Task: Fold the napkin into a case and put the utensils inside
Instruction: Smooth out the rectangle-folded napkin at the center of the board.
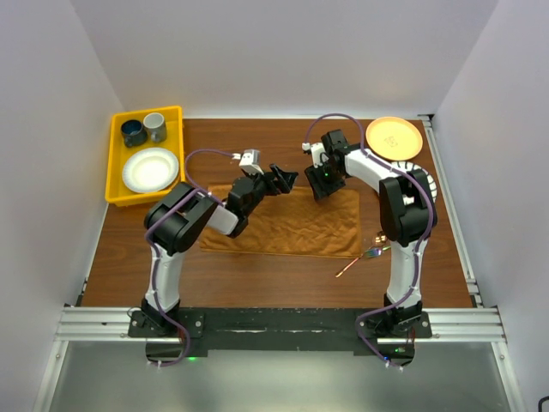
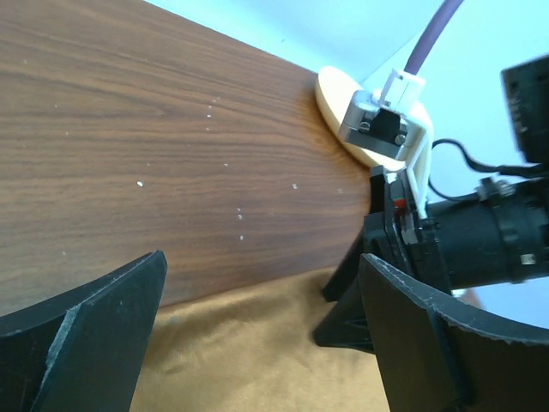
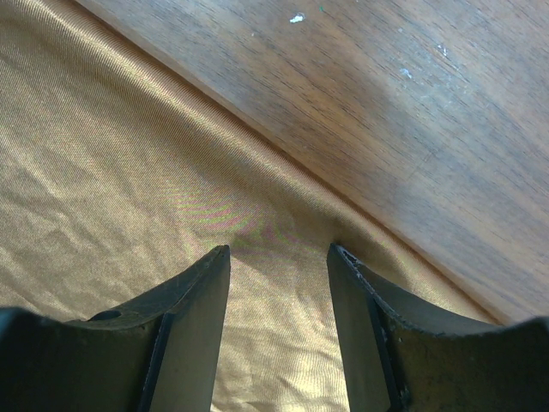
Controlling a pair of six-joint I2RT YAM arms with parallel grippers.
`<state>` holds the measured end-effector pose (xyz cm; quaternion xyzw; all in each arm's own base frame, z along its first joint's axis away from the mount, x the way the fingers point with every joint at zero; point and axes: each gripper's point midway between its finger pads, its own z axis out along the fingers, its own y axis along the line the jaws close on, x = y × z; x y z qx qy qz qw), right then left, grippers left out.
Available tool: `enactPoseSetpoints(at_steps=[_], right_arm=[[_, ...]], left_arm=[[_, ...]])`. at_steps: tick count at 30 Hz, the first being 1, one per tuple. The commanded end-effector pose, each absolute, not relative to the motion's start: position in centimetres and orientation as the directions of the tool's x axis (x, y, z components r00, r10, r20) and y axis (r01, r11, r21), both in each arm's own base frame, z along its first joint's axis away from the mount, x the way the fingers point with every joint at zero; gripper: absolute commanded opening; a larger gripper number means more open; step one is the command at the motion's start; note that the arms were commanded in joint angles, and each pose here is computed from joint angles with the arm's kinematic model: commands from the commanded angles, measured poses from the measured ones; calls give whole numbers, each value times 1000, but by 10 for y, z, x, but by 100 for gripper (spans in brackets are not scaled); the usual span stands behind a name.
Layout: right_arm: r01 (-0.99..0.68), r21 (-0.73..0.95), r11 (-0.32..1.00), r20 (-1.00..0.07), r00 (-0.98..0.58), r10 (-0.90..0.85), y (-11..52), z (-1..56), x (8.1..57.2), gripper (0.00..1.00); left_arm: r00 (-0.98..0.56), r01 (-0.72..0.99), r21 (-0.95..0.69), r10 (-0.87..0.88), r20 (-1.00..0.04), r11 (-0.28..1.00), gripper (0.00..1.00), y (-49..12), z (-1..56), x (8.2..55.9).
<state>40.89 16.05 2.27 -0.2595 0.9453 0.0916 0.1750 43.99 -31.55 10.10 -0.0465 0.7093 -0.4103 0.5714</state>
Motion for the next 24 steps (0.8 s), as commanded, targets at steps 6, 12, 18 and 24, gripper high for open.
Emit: enactPoseSetpoints(at_steps=[6, 12, 18, 24], right_arm=[[-527, 78, 847, -287, -825, -487, 149, -2, 394, 55], [-532, 75, 843, -292, -821, -492, 149, 0, 394, 55], [-531, 81, 843, -287, -823, -491, 149, -1, 393, 55], [-530, 82, 844, -286, -824, -489, 150, -3, 393, 56]], left_arm=[[-219, 355, -409, -350, -911, 841, 100, -310, 99, 464], [-320, 288, -500, -410, -854, 817, 100, -308, 86, 455], [-373, 225, -589, -490, -788, 776, 100, -292, 66, 452], [-418, 118, -673, -578, -700, 730, 100, -262, 40, 457]])
